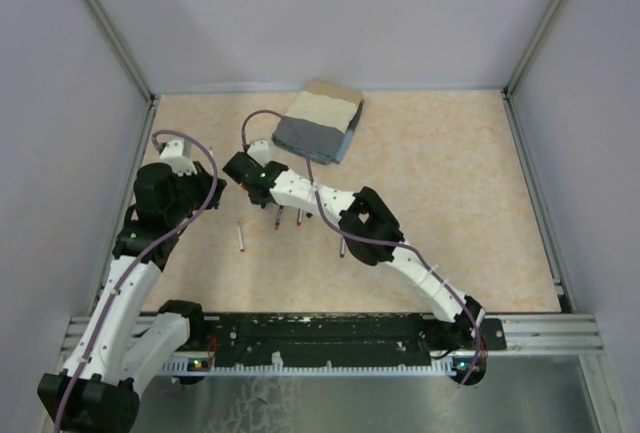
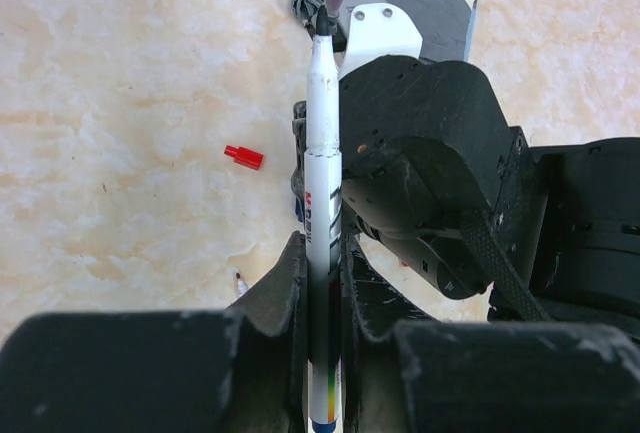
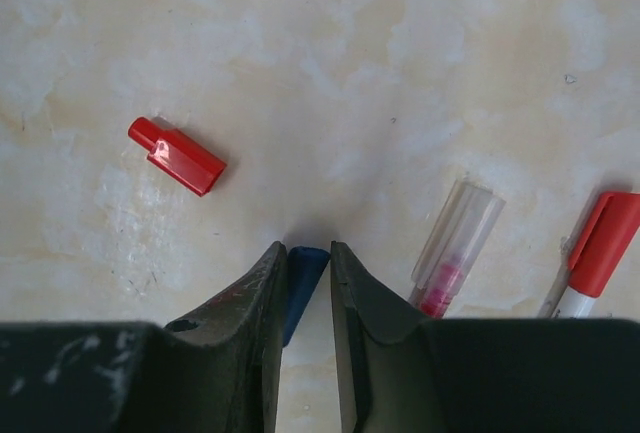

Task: Insert the pens into the pen caps
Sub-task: Move the pen cap to the center of the board.

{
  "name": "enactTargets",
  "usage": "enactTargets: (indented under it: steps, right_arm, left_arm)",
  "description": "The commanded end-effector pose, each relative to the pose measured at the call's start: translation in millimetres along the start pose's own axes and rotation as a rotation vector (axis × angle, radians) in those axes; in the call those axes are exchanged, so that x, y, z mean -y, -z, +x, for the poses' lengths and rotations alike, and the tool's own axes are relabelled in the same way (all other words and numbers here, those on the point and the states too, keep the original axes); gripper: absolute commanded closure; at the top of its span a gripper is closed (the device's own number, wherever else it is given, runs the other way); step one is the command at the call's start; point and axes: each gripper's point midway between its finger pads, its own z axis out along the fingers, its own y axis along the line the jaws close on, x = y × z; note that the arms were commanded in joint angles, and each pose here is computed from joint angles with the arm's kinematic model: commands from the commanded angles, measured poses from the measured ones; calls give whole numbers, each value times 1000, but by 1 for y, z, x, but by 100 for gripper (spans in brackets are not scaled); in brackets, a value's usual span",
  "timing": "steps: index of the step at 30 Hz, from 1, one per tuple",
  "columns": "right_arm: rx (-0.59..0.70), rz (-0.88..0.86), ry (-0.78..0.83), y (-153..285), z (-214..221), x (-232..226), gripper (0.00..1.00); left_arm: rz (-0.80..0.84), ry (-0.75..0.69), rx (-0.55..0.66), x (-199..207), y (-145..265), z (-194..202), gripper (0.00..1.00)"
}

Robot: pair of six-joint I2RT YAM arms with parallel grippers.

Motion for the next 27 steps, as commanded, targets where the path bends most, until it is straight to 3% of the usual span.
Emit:
enactTargets:
  steps: [1, 10, 27]
  right_arm:
    - [-52, 14, 118, 6, 26, -7, 79]
    - [-73, -78, 246, 35, 39, -20, 88]
    - [-191, -101, 292, 45, 77, -13, 76]
  left_arm:
    - [-2, -15, 9, 0, 2, 0, 100]
    - [-9, -16, 15, -1, 3, -2, 100]
    - [-35, -13, 14, -5, 3, -3, 100]
